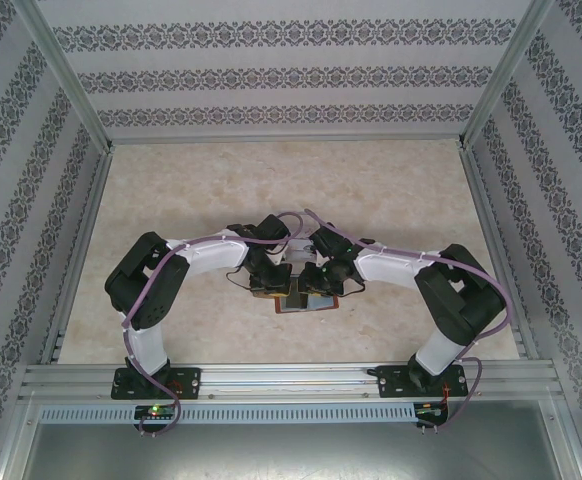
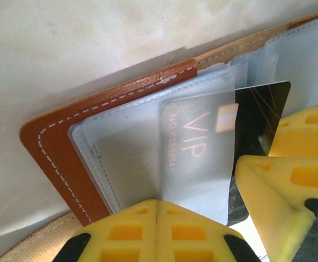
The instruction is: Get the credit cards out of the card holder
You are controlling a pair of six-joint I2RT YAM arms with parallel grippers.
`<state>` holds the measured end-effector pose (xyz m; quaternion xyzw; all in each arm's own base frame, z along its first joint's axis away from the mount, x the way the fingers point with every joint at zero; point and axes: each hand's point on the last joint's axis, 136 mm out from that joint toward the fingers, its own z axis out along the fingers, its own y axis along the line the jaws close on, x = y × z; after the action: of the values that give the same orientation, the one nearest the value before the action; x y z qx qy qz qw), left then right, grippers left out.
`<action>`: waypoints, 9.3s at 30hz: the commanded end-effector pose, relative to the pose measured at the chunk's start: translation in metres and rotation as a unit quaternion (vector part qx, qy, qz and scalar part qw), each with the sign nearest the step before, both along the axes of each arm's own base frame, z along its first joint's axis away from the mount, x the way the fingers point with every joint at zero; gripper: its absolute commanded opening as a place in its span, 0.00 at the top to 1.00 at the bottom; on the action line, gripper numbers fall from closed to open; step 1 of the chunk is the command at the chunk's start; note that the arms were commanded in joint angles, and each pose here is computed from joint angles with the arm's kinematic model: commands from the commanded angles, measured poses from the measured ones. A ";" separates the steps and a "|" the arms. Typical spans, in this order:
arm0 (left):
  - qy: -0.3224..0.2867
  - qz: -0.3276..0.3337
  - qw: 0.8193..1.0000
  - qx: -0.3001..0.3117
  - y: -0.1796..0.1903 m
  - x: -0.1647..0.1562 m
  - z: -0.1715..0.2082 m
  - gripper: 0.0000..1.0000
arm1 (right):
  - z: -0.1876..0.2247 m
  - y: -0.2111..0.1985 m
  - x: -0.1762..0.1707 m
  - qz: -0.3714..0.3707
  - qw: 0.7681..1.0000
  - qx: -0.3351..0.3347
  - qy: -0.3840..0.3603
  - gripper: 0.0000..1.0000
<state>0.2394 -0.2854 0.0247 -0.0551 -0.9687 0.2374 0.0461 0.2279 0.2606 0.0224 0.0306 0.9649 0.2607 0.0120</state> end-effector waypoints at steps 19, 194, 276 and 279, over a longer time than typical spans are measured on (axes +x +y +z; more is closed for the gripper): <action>0.015 -0.011 0.999 0.046 0.013 -0.011 -0.014 0.98 | 0.012 -0.001 0.004 -0.008 0.999 0.025 -0.022 0.87; -0.030 0.094 0.995 -0.003 0.073 0.007 0.026 0.92 | 0.112 0.005 0.173 0.628 0.718 -0.163 -0.252 1.00; -0.031 0.081 0.996 -0.024 0.060 0.020 0.024 0.92 | 0.132 0.015 0.162 0.448 0.812 -0.174 -0.330 0.80; -0.032 0.080 0.996 -0.027 0.059 0.021 0.024 0.92 | 0.135 0.017 0.151 0.421 0.827 -0.167 -0.334 0.81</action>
<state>0.2511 -0.2235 0.0467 0.0193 -0.9674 0.2524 0.0029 0.3846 0.2693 0.1404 -0.5104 0.8360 0.0478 0.1955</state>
